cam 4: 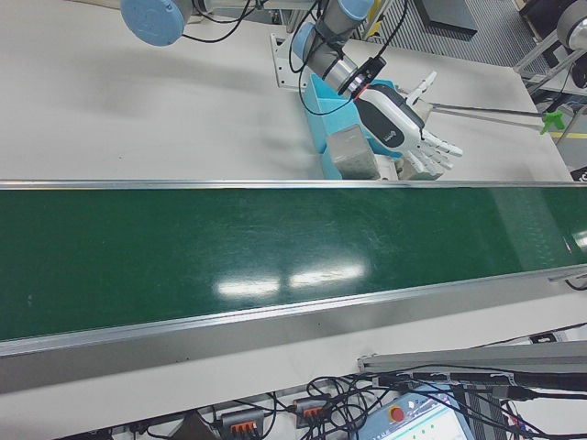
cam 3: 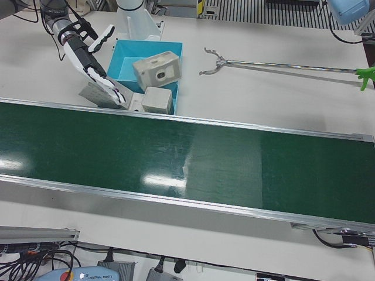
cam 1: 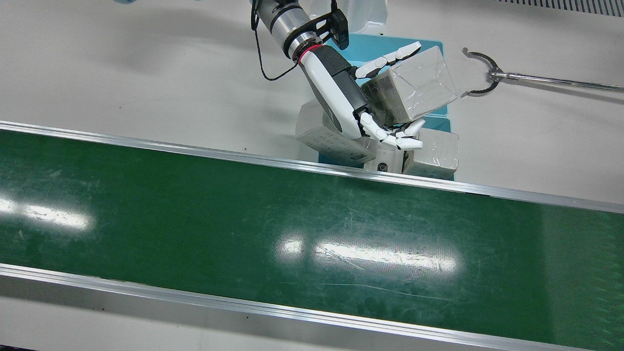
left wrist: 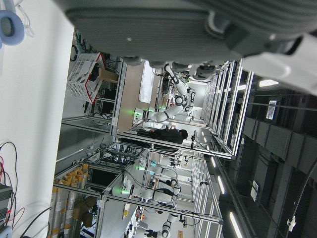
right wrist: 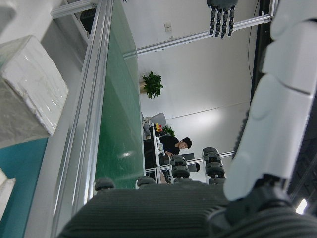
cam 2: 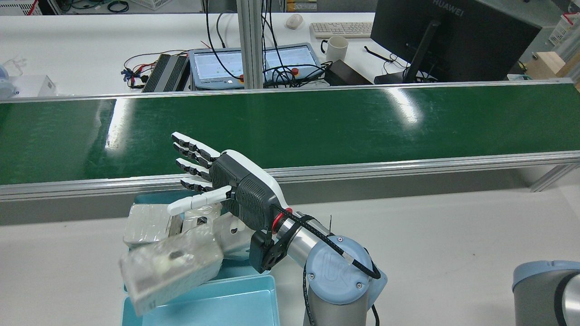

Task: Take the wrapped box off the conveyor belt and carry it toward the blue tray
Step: 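Lift the box off the belt and carry it over the blue tray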

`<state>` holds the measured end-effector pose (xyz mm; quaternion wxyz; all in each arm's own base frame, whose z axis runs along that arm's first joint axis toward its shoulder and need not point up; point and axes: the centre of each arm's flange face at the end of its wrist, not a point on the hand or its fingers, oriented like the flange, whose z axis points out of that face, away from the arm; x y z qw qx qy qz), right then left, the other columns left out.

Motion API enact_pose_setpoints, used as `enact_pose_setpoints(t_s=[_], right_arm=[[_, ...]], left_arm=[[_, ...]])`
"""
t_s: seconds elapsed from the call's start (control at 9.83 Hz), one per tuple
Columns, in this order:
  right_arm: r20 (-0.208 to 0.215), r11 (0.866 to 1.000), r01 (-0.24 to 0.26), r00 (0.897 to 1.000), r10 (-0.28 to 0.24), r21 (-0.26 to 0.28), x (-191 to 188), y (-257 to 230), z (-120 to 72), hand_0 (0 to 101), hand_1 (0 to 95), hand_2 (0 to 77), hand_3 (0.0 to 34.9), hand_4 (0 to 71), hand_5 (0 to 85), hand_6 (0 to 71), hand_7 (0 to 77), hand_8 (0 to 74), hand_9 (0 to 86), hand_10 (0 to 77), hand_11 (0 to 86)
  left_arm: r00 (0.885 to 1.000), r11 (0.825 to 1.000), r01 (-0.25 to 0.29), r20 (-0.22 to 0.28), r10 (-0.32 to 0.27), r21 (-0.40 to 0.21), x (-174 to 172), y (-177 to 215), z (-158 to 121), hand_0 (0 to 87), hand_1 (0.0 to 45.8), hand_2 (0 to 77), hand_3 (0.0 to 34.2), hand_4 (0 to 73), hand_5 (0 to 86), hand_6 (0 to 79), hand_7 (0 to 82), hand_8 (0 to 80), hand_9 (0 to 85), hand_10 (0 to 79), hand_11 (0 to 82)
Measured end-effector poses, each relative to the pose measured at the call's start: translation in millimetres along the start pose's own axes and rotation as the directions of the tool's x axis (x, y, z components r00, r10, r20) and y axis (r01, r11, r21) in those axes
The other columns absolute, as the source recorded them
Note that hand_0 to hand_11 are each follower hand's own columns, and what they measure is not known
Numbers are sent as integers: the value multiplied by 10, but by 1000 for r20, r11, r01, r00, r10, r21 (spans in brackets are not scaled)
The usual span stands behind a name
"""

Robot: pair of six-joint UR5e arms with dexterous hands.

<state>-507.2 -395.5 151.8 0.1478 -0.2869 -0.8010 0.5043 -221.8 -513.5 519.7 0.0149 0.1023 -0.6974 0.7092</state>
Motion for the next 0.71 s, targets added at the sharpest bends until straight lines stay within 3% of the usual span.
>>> enact_pose_setpoints(t_s=[0.1, 0.2, 0.31, 0.41, 0.51, 0.61, 0.71], right_arm=[[-4, 1000, -4, 1000, 4, -8, -4, 32, -12, 460, 65, 33, 196, 60, 87, 0, 76, 0, 16, 44, 11], [-2, 1000, -12, 1000, 12, -22, -40, 91, -53, 458, 109, 22, 202, 60, 87, 0, 76, 0, 11, 0, 5], [13, 999, -18, 1000, 19, -42, -153, 162, -112, 459, 104, 22, 204, 76, 87, 0, 87, 0, 11, 0, 5], [43, 998, -17, 999, 20, -62, -366, 221, -165, 460, 98, 38, 198, 115, 131, 0, 169, 49, 16, 0, 5], [85, 997, -4, 996, 10, -72, -663, 224, -205, 460, 98, 38, 198, 115, 131, 0, 169, 49, 16, 0, 5], [128, 998, 15, 992, -7, -66, -979, 155, -248, 541, 213, 185, 140, 180, 344, 0, 398, 82, 11, 0, 5], [175, 998, 35, 984, -27, -44, -1344, 7, -316, 571, 256, 235, 100, 207, 436, 0, 513, 147, 71, 87, 11]], left_arm=[[1000, 1000, 0, 0, 0, 0, 0, 0, 0, 0, 0, 5, 0, 5, 11, 5, 5, 5, 0, 0, 5], [1000, 1000, 0, 0, 0, 0, 0, 0, 0, 0, 0, 5, 0, 5, 11, 5, 5, 5, 5, 5, 0], [1000, 1000, 0, 0, 0, 0, 0, 0, 0, 0, 0, 5, 0, 5, 11, 5, 5, 5, 0, 5, 0], [1000, 1000, 0, 0, 0, 0, 0, 0, 0, 0, 0, 5, 0, 5, 11, 5, 5, 5, 0, 5, 0], [1000, 1000, 0, 0, 0, 0, 0, 0, 0, 0, 0, 5, 0, 5, 11, 0, 5, 5, 0, 0, 5], [1000, 1000, 0, 0, 0, 0, 0, 0, 0, 0, 0, 5, 0, 5, 11, 0, 5, 5, 0, 0, 5], [1000, 1000, 0, 0, 0, 0, 0, 0, 0, 0, 0, 5, 0, 5, 11, 5, 5, 5, 0, 5, 0]])
